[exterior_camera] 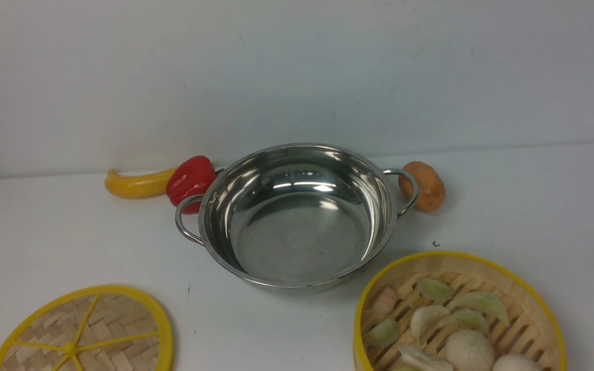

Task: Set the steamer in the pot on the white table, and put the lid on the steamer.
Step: 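Reach for and grasp the rim of the bamboo steamer holding the buns with the right gripper, then place the bamboo steamer basket of food into the steel pot with the right gripper, then grasp the bamboo steamer lid lying on the table by its centre knob, then place the yellow bamboo steamer lid onto the steamer in the pot with the left gripper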

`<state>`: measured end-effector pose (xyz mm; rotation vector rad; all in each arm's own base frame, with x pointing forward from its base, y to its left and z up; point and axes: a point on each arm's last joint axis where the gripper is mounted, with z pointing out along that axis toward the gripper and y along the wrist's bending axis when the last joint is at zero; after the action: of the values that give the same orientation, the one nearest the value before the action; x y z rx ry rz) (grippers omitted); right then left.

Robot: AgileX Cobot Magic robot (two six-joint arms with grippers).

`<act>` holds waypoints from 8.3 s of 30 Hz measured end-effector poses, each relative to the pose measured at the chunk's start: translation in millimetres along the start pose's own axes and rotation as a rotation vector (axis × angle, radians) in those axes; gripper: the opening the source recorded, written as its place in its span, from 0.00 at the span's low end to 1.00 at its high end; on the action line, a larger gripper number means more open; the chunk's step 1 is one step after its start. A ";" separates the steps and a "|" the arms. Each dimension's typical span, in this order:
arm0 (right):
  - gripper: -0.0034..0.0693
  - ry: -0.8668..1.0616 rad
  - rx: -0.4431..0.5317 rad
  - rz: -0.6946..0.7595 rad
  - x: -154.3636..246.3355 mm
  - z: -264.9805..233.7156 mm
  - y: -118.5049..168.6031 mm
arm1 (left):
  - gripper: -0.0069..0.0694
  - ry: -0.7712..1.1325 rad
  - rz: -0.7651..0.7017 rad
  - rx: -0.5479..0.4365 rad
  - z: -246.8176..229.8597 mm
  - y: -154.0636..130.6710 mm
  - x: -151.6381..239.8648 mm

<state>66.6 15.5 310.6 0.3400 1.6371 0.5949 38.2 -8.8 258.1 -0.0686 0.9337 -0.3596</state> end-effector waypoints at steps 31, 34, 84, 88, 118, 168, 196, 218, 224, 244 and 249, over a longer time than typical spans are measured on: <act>0.38 1.160 0.332 -0.334 49.1 214.0 -51.6 | 0.41 1.879 0.139 -0.398 100.1 40.6 62.5; 0.38 1.188 0.282 -0.379 59.4 217.9 -45.1 | 0.41 1.890 0.149 -0.394 102.6 43.6 68.9; 0.12 1.077 0.024 -0.708 88.2 407.8 117.5 | 0.41 1.898 0.232 -0.352 104.1 47.2 68.7; 0.12 1.060 0.030 -0.693 107.3 430.2 111.6 | 0.41 1.897 0.229 -0.352 104.1 47.0 68.8; 0.52 1.161 0.089 -0.589 150.6 458.0 58.5 | 0.41 1.848 0.237 -0.344 108.4 47.7 70.1; 0.74 0.758 0.037 -0.581 -110.4 214.3 112.3 | 0.41 1.856 0.205 -0.453 119.0 103.0 156.5; 0.74 0.754 0.052 -0.598 -111.3 214.5 110.6 | 0.24 1.726 0.245 -0.188 235.0 47.9 96.9; 0.74 0.751 0.061 -0.603 -111.7 214.7 109.8 | 0.24 1.835 0.268 0.244 339.1 -48.7 262.3; 0.74 0.751 0.061 -0.603 -111.7 214.7 109.8 | 0.24 1.873 0.279 0.264 331.4 -52.2 278.3; 0.74 0.751 0.061 -0.603 -111.8 214.7 109.9 | 0.24 1.821 0.327 0.295 330.2 -65.5 294.8; 0.74 0.751 0.061 -0.603 -111.8 214.7 109.9 | 0.24 1.826 0.330 0.262 330.2 -65.1 294.5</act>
<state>282.2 84.8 449.9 -0.3870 2.3382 0.2044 442.4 -199.5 241.3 0.7787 2.6295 -0.1505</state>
